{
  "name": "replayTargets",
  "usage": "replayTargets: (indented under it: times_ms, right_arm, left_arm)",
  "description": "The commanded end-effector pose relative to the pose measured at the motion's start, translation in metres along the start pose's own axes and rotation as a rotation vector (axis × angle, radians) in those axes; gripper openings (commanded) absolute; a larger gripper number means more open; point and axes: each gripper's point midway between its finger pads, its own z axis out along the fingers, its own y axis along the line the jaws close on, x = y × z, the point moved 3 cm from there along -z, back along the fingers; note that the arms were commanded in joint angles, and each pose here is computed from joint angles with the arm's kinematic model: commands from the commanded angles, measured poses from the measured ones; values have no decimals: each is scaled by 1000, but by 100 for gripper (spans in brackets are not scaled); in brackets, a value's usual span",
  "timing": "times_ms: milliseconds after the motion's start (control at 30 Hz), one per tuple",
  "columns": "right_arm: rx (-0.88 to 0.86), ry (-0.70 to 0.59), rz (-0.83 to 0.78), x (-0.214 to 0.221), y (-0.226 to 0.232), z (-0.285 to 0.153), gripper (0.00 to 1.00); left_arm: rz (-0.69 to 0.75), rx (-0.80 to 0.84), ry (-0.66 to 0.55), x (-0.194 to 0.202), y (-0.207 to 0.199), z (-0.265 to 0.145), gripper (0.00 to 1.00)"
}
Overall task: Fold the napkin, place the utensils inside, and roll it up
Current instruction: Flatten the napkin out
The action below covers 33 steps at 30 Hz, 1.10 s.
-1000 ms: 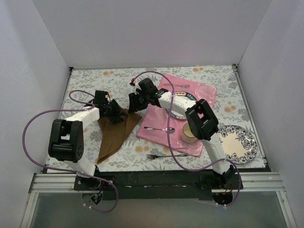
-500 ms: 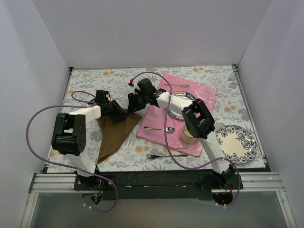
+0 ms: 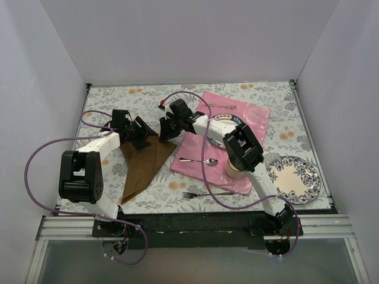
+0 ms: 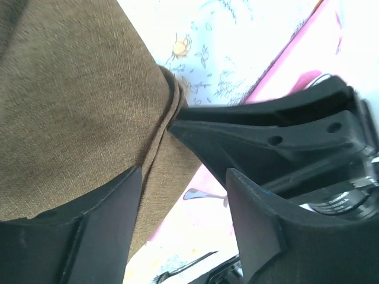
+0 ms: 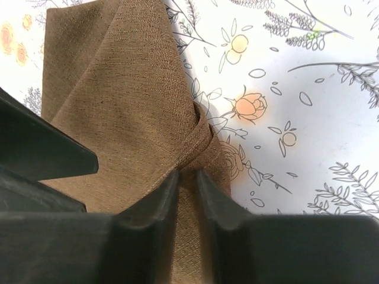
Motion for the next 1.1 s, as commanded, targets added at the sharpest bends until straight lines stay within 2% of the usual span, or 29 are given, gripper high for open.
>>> replayTargets:
  times_ms: [0,33,67,100,367,567,733,833,933,967,1067]
  right_arm:
    - [-26,-29,-43,-14,10,-3,20]
    - [-33,-36,-52,-17,14,-6,15]
    - [-34,-43,-56,-20,14,-8,5]
    - [-34,-49,-64,-23,16,-10,1]
    - [-17,-76,-57,-30,20,-39,1]
    - [0,-91,-53,-25,17,-58,1]
    - [4,-87,-51,-22,16,-62,1]
    - [2,-79,-39,-20,12,-63,1]
    - [8,-74,-26,-19,10,-63,10]
    - [10,-76,-23,-20,10,-64,17]
    - [-1,-69,-10,-21,11,-60,26]
  left_arm:
    - [-22,27,-19,-8,-4,-6,56]
    - [-32,30,-14,-9,-4,-4,55]
    - [-36,38,-8,-9,-5,-3,54]
    - [-45,35,-4,-9,-3,1,54]
    - [-50,25,39,-12,1,20,54]
    - [-46,13,110,-7,10,39,43]
    - [-46,14,122,-5,12,44,33]
    - [-38,27,121,-5,11,44,30]
    - [-32,44,130,-4,8,44,25]
    - [-29,48,129,-5,7,43,24]
    - [-20,48,120,-5,7,41,21]
